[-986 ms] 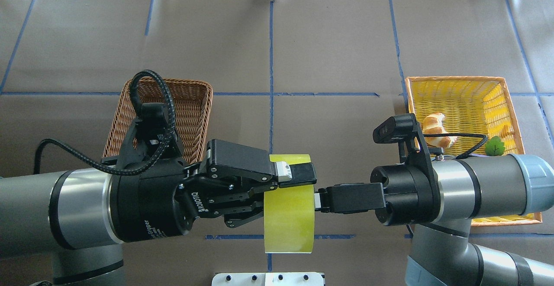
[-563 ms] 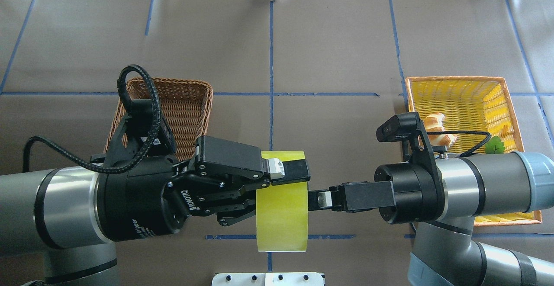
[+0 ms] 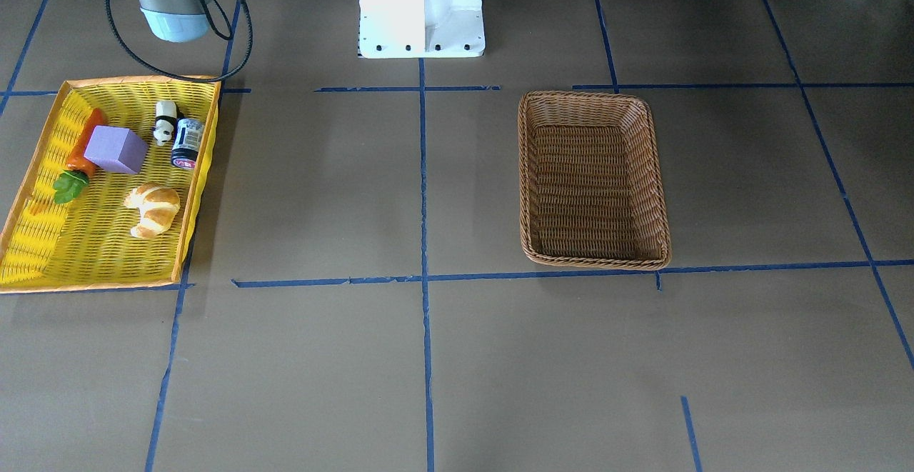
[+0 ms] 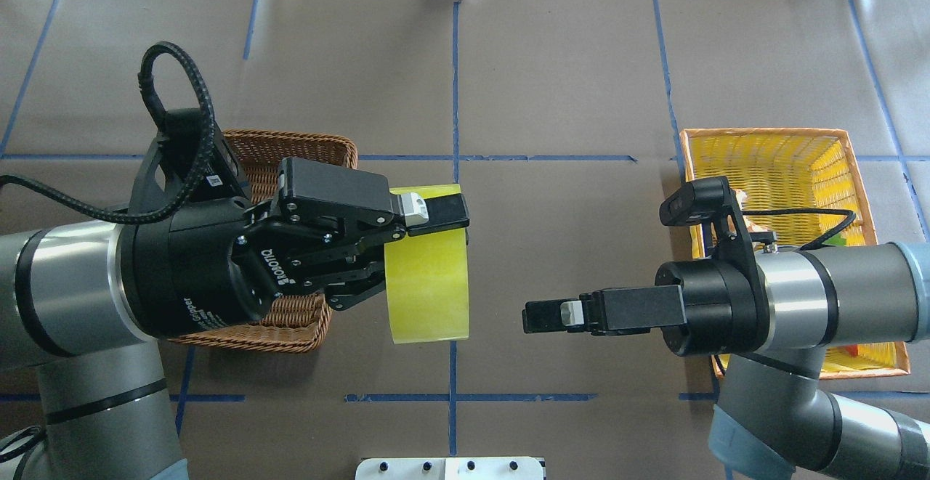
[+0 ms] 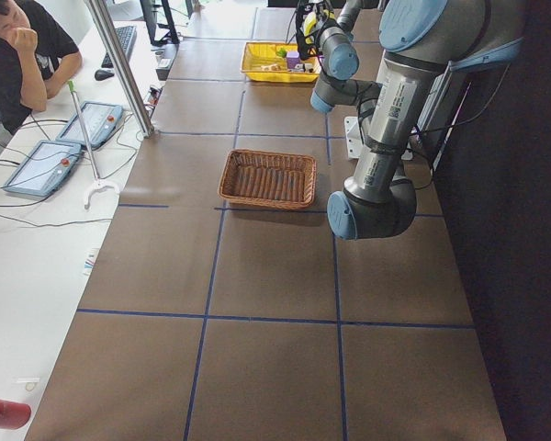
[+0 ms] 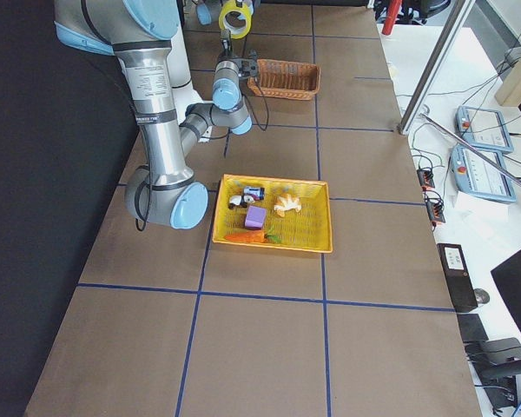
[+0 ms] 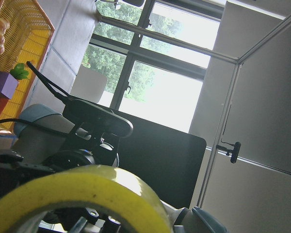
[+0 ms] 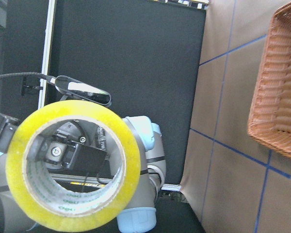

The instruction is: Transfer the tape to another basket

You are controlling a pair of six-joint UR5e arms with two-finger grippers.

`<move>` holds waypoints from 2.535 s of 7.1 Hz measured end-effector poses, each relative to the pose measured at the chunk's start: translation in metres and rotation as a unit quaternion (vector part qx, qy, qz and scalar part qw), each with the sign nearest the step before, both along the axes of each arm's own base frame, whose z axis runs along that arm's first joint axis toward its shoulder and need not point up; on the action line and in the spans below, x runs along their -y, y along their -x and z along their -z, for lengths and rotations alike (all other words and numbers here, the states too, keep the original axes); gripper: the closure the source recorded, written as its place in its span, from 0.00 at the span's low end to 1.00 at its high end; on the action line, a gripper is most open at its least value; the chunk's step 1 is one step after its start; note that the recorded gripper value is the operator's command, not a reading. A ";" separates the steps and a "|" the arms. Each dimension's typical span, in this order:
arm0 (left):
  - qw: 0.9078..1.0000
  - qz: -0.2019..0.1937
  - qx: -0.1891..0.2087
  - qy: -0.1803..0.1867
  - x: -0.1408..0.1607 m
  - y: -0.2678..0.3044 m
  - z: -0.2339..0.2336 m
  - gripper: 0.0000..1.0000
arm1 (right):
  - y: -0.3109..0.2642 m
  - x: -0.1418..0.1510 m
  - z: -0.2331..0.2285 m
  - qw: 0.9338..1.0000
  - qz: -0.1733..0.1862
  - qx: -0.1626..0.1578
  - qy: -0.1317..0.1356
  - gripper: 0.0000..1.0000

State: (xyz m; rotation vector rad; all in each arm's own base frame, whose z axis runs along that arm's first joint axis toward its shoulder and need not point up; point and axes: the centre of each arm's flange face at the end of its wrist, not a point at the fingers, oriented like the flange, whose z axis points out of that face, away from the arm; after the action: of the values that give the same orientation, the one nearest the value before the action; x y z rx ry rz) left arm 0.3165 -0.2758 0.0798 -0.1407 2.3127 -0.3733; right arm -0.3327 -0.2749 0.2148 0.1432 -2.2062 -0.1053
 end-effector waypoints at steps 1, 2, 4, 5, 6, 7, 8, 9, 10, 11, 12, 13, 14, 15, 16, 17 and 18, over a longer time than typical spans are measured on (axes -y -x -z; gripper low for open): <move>0.999 0.006 0.031 -0.004 0.012 0.001 -0.015 1.00 | -0.011 0.021 -0.011 0.999 -0.009 -0.050 0.005 0.00; 0.997 0.008 0.074 -0.002 0.029 -0.004 -0.031 1.00 | -0.025 0.048 -0.017 0.993 -0.015 -0.112 0.019 0.00; 0.982 0.004 0.187 0.013 0.063 -0.014 -0.054 1.00 | -0.045 0.101 -0.029 0.967 -0.020 -0.237 0.086 0.00; 0.966 0.005 0.260 0.003 0.079 -0.018 -0.066 1.00 | -0.046 0.123 -0.037 0.947 -0.027 -0.297 0.116 0.00; 0.943 0.009 0.332 -0.009 0.092 -0.023 -0.081 1.00 | -0.043 0.141 -0.048 0.923 -0.037 -0.360 0.128 0.00; 0.919 0.012 0.395 -0.017 0.104 -0.029 -0.096 1.00 | -0.041 0.156 -0.062 0.900 -0.045 -0.416 0.124 0.00; 0.889 0.015 0.457 -0.020 0.115 -0.035 -0.112 1.00 | -0.044 0.170 -0.078 0.874 -0.050 -0.470 0.109 0.00; 0.857 0.020 0.514 -0.020 0.123 -0.041 -0.130 1.00 | -0.051 0.183 -0.095 0.849 -0.049 -0.518 0.089 0.00; 0.821 0.027 0.569 -0.025 0.129 -0.050 -0.151 1.00 | -0.066 0.195 -0.111 0.824 -0.045 -0.561 0.062 0.00; 0.787 0.028 0.615 -0.036 0.132 -0.064 -0.171 1.00 | -0.087 0.207 -0.125 0.804 -0.041 -0.593 0.031 0.00; 0.759 0.026 0.649 -0.045 0.131 -0.086 -0.192 1.00 | -0.113 0.217 -0.136 0.788 -0.038 -0.615 -0.004 0.00; 0.738 0.023 0.673 -0.052 0.127 -0.111 -0.210 0.99 | -0.135 0.222 -0.144 0.776 -0.033 -0.629 -0.028 0.00; 0.724 0.020 0.687 -0.056 0.125 -0.131 -0.223 0.83 | -0.146 0.223 -0.147 0.771 -0.030 -0.635 -0.038 0.00; 0.713 0.016 0.698 -0.065 0.126 -0.143 -0.232 0.11 | -0.150 0.222 -0.147 0.770 -0.029 -0.636 -0.042 0.00; 0.703 0.012 0.706 -0.085 0.129 -0.151 -0.238 0.00 | -0.152 0.221 -0.146 0.771 -0.028 -0.635 -0.044 0.00; 0.695 0.009 0.711 -0.109 0.130 -0.155 -0.240 0.00 | -0.153 0.221 -0.145 0.771 -0.028 -0.634 -0.045 0.00; 0.690 0.009 0.712 -0.130 0.132 -0.154 -0.239 0.00 | -0.153 0.220 -0.145 0.772 -0.028 -0.634 -0.045 0.00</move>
State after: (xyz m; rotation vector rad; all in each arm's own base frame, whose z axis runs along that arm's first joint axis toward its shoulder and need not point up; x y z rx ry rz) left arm 0.4702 -0.4076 0.3188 0.2568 0.7619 -0.0533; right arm -0.1798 -0.4952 0.3599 0.1301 -0.8268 -0.2009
